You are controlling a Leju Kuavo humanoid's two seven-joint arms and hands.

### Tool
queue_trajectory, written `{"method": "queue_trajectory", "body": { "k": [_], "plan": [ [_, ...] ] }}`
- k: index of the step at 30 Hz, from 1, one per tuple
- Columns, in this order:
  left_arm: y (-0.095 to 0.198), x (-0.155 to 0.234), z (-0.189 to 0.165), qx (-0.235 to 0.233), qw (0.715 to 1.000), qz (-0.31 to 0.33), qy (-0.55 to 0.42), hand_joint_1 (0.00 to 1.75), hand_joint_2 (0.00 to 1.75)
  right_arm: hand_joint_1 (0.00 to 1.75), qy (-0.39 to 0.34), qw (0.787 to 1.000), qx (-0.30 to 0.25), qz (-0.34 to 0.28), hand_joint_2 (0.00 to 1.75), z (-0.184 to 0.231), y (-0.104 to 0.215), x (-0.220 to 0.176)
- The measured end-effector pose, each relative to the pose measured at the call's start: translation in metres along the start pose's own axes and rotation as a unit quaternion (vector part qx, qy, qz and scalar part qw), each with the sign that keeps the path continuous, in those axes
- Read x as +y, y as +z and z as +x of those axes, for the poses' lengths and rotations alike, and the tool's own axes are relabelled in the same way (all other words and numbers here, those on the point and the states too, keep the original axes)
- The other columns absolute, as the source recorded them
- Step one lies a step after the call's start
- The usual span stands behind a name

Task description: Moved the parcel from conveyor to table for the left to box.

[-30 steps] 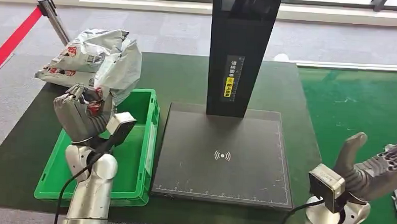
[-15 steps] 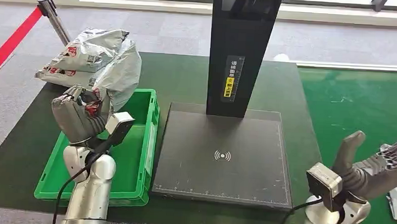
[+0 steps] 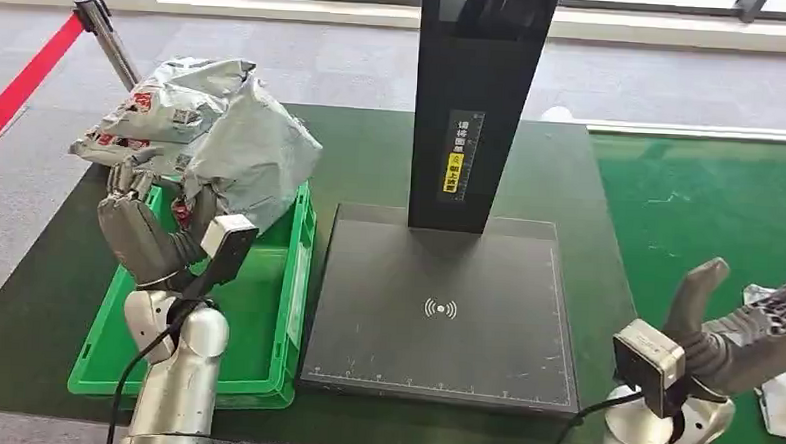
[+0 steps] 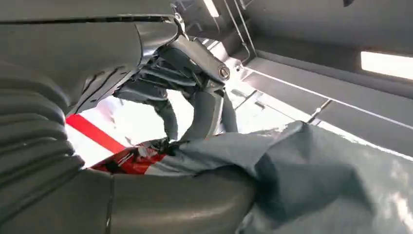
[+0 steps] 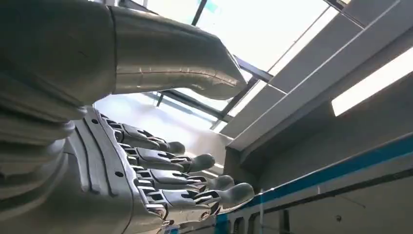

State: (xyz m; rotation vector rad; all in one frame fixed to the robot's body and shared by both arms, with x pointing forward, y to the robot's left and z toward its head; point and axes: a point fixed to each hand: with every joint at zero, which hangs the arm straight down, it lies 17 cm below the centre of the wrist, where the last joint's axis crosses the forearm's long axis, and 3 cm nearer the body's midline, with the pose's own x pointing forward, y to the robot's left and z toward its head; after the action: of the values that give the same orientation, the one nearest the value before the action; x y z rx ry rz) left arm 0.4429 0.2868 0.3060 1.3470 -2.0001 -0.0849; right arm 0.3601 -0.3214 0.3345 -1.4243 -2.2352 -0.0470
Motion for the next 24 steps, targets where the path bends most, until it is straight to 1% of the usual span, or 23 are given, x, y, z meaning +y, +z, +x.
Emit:
{"method": "queue_trajectory", "body": {
  "k": [12,17,18,24],
  "plan": [
    [-0.004,0.012,-0.01,0.022,1.0,0.012,-0.015,0.0,0.0,0.0,0.004,1.0,0.018,0.009,1.75,-0.009,0.005,0.001],
    [-0.007,0.031,-0.022,0.033,0.999,0.037,-0.01,0.0,0.0,0.0,0.007,1.0,0.023,0.016,1.75,-0.013,0.008,0.004],
    [-0.008,0.036,-0.025,0.035,0.998,0.043,-0.008,0.0,1.75,0.0,0.007,1.0,0.024,0.017,1.75,-0.013,0.009,0.004],
    [-0.008,0.064,-0.041,0.044,0.995,0.084,0.015,0.0,1.75,0.0,0.009,0.999,0.029,0.021,1.75,-0.016,0.011,0.004]
  ]
}}
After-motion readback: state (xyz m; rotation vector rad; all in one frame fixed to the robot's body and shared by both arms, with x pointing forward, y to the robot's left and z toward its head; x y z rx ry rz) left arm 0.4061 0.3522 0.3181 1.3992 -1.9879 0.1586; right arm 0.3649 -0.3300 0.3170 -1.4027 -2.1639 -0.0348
